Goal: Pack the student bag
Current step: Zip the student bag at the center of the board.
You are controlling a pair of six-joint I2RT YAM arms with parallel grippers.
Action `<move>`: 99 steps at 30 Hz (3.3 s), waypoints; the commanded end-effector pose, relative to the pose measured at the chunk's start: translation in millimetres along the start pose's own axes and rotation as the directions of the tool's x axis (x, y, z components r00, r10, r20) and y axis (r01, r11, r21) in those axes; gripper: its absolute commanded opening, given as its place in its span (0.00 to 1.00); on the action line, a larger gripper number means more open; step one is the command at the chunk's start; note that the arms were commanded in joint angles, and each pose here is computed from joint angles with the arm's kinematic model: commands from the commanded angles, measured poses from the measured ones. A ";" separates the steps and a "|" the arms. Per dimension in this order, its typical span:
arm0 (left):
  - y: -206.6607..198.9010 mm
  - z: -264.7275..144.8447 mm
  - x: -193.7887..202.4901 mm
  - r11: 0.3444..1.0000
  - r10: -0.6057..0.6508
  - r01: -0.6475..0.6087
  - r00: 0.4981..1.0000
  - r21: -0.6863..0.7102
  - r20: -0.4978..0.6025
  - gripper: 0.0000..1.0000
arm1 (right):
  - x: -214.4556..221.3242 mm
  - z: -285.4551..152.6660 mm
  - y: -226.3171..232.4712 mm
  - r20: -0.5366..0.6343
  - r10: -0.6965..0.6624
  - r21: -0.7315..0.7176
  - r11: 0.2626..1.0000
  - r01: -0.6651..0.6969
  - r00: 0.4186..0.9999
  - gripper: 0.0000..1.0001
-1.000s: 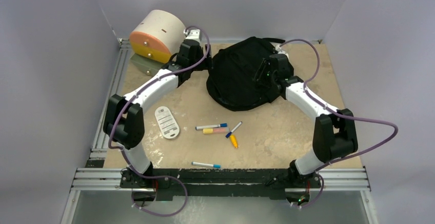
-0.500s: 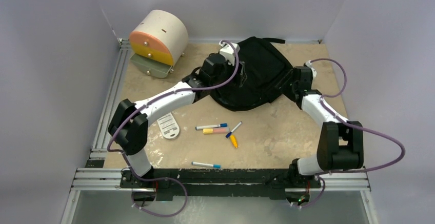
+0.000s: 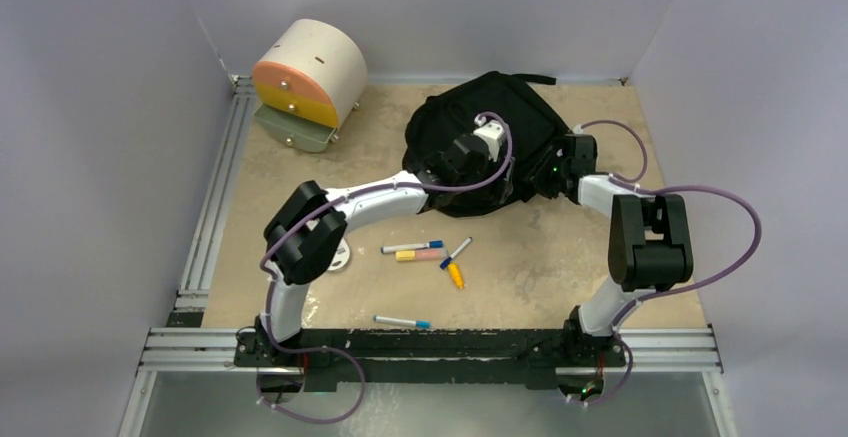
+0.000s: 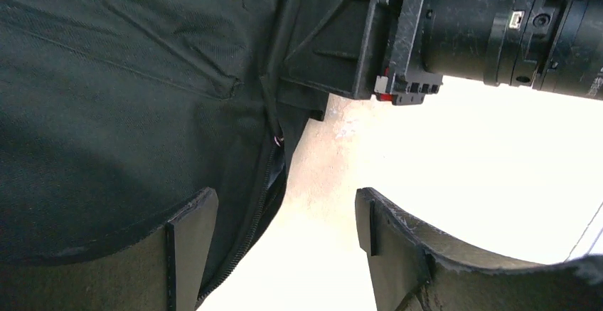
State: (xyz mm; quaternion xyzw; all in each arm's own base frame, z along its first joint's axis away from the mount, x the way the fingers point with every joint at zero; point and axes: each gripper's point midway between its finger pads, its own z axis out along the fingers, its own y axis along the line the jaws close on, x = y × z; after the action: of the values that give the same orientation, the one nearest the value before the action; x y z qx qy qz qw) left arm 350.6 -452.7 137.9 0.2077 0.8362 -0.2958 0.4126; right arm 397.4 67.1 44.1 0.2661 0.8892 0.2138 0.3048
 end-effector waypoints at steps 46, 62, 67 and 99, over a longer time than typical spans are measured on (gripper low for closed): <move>31.5 44.4 20.6 0.977 -0.060 0.049 0.997 -0.209 -0.048 0.04 | 51.1 -17.3 39.9 -0.161 -0.071 -0.336 0.942 0.013 0.984 0.00; 61.8 -15.6 15.1 0.941 -0.007 0.006 1.000 -0.339 -0.002 0.00 | 35.6 -17.7 29.0 -0.065 0.032 -0.246 0.968 -0.047 0.997 0.00; 78.8 -35.4 18.4 0.921 -0.032 0.034 0.999 -0.387 0.012 0.00 | 36.6 -15.7 26.7 -0.066 0.030 -0.237 0.970 -0.045 0.997 0.00; 48.1 -22.2 17.9 0.981 0.193 -0.194 0.978 -0.014 -0.075 0.58 | 37.3 -11.5 24.4 -0.068 0.005 -0.239 0.971 -0.021 0.998 0.00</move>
State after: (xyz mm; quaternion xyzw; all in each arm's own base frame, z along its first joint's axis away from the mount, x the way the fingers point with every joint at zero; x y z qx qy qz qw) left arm 350.5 -383.5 98.5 0.2728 0.8535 -0.2101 0.3912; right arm 373.0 107.8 52.8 0.2361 0.8611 0.3357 0.3000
